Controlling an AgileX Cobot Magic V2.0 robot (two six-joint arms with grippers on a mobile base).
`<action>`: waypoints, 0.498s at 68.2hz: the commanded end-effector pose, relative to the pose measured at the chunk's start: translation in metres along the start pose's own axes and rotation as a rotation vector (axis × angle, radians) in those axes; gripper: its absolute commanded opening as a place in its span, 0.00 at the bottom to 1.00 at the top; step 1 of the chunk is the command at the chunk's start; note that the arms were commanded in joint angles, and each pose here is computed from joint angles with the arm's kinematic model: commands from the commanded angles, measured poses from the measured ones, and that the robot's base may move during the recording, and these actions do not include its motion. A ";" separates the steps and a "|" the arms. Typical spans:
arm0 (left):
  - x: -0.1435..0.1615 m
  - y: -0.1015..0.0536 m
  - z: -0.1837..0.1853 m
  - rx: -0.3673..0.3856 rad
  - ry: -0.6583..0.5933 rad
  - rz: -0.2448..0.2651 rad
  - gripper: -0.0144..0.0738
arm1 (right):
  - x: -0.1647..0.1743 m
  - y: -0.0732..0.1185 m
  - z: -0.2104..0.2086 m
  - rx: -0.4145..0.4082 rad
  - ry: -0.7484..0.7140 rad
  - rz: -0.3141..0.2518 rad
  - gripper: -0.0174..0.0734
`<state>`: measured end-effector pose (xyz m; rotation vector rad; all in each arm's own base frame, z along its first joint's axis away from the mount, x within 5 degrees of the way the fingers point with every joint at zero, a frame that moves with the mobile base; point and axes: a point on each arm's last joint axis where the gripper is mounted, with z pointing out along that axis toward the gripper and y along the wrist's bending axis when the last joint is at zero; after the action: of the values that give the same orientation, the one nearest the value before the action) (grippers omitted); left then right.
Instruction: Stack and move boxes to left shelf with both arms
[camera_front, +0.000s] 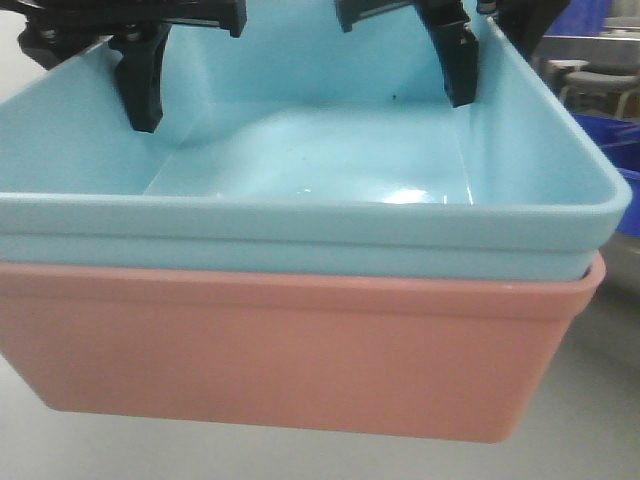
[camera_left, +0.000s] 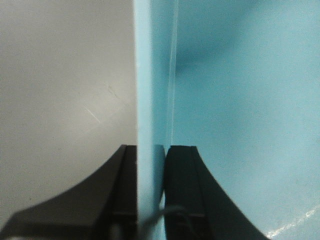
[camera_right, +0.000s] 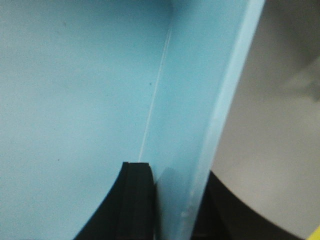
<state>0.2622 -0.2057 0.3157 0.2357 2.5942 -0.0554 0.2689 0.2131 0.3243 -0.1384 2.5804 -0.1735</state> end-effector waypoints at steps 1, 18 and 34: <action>-0.018 -0.025 -0.036 0.262 -0.203 -0.052 0.15 | -0.014 0.015 -0.033 -0.222 -0.159 0.020 0.25; -0.018 -0.025 -0.036 0.262 -0.203 -0.052 0.15 | -0.013 0.014 -0.033 -0.216 -0.153 0.020 0.25; -0.018 -0.025 -0.036 0.264 -0.201 -0.051 0.15 | -0.012 0.013 -0.032 -0.203 -0.139 0.020 0.25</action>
<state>0.2619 -0.2063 0.3149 0.2326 2.6007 -0.0625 0.2683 0.2122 0.3244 -0.1315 2.5875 -0.1850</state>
